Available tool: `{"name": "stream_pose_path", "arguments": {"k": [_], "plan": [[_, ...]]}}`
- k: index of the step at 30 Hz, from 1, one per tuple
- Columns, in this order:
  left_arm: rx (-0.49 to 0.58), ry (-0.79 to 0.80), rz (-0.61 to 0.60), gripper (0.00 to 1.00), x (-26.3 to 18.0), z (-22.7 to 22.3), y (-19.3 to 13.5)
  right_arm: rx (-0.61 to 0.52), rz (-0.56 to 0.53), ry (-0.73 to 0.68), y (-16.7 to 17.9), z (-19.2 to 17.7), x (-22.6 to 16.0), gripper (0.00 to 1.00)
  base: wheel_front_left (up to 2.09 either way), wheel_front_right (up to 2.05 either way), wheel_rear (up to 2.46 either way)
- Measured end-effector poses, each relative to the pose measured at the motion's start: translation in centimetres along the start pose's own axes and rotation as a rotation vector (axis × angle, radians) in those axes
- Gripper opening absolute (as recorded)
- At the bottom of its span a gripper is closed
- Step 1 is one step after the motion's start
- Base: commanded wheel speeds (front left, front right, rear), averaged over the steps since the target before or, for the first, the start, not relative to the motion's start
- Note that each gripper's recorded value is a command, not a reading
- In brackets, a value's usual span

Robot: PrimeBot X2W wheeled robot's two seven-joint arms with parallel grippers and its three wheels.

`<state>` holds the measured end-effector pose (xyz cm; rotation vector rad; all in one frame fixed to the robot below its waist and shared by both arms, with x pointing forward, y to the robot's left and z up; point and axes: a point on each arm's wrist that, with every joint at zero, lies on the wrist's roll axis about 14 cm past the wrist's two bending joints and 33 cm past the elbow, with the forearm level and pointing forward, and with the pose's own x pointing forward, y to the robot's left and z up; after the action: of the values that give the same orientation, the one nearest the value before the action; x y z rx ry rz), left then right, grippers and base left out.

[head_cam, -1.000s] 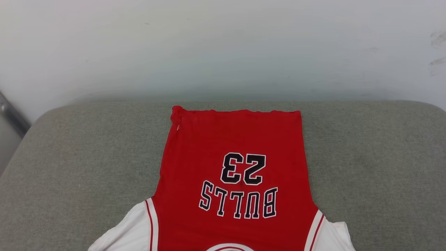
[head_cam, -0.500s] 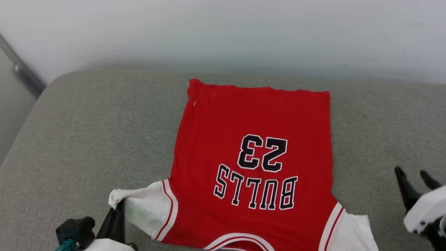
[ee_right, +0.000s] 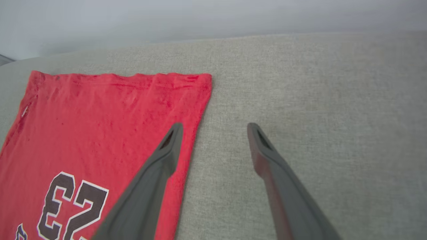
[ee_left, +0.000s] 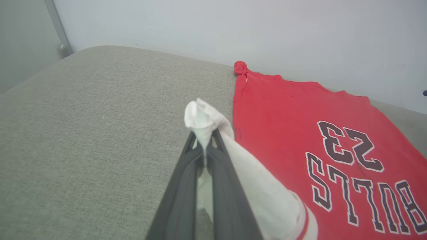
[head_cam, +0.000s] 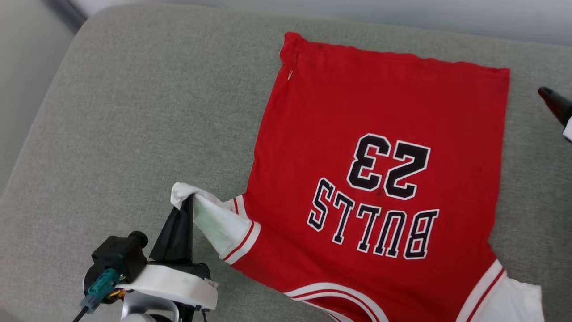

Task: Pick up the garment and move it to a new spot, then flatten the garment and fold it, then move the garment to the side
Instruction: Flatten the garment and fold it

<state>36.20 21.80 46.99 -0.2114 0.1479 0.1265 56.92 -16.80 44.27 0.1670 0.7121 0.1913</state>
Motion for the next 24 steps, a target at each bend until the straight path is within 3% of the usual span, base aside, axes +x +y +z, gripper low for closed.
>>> {"name": "stream_pose_path", "arguments": {"k": [9,16,18,19,24], "plan": [[0.031,0.030,0.030,0.00,1.8,-1.4,1.0,0.014,0.040,0.273,2.6,-3.0,7.4,1.00,0.00,0.00,0.00],[0.039,0.055,0.050,0.00,2.3,-2.4,1.6,0.040,0.056,0.381,3.5,-5.1,9.7,1.00,0.00,0.00,0.00],[0.039,0.058,0.051,0.00,2.3,-2.6,1.6,0.041,0.053,0.392,3.6,-5.1,9.6,0.29,0.00,0.00,0.00],[0.039,0.057,0.051,0.00,2.2,-2.6,1.6,0.042,0.052,0.394,3.6,-5.1,9.6,0.00,0.00,0.00,0.00],[0.034,0.056,0.048,0.00,2.0,-2.5,1.5,0.030,0.051,0.371,3.9,-4.6,9.1,0.00,0.00,0.00,0.00]]}}
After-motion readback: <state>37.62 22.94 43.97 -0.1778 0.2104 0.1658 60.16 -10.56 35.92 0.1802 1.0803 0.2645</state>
